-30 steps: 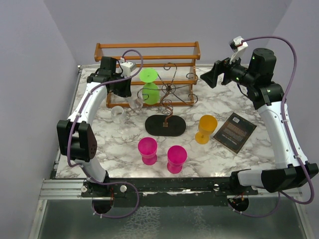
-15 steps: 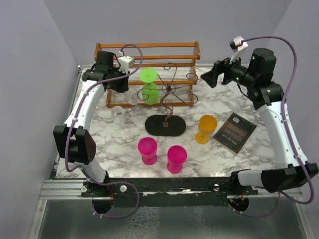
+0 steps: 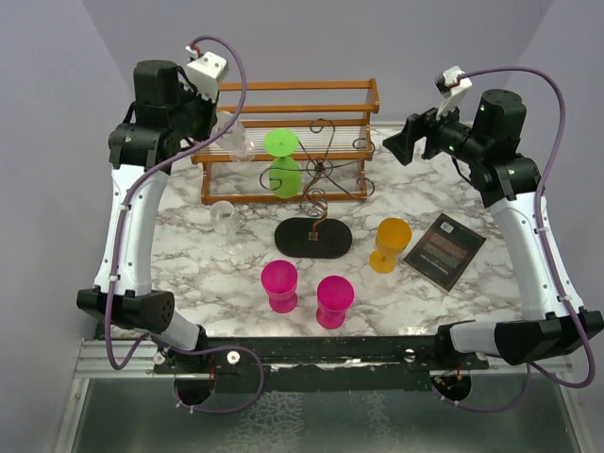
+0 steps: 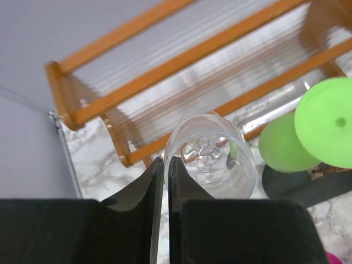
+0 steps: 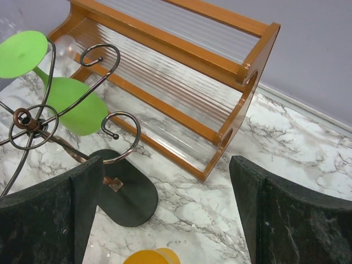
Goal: Place the wine glass upside down on the wine glass rack
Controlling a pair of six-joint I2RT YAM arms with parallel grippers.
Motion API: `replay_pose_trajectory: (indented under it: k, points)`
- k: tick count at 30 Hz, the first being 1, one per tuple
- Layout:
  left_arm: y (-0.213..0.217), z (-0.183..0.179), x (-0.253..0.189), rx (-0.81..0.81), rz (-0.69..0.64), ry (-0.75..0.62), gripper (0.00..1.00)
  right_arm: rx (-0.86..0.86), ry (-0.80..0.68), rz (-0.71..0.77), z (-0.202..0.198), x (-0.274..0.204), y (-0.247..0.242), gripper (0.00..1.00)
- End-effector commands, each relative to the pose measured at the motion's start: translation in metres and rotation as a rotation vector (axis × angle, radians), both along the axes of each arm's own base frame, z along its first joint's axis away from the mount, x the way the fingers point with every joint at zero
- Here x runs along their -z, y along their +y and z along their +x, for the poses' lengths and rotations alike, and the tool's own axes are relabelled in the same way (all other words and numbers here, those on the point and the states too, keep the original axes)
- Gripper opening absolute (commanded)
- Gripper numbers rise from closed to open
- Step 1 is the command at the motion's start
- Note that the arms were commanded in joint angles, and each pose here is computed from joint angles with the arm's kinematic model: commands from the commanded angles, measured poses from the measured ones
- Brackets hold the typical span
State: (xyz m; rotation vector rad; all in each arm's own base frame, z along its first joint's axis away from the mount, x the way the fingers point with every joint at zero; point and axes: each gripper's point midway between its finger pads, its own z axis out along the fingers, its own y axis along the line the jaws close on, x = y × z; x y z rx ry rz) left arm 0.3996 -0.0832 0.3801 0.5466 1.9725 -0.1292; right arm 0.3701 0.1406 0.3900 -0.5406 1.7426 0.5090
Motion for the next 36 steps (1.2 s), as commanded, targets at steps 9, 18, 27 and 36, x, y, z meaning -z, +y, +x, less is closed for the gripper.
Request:
replay_pose_trajectory:
  k: [9, 18, 27, 36]
  points:
    - [0.011, -0.043, -0.173, -0.087, -0.178, -0.447, 0.00, -0.113, -0.085, 0.041, 0.000, -0.050, 0.018, 0.87]
    - [-0.067, -0.038, -0.211, 0.188, -0.536, -0.443, 0.00, -0.277, -0.083, 0.209, 0.015, -0.081, 0.060, 0.79]
    - [-0.130, -0.041, -0.208, 0.378, -0.668, -0.411, 0.00, -0.329, -0.036, 0.349, 0.021, -0.086, 0.081, 0.76]
    - [-0.145, -0.049, -0.208, 0.422, -0.699, -0.396, 0.00, -0.236, -0.003, 0.387, 0.029, -0.080, 0.074, 0.53]
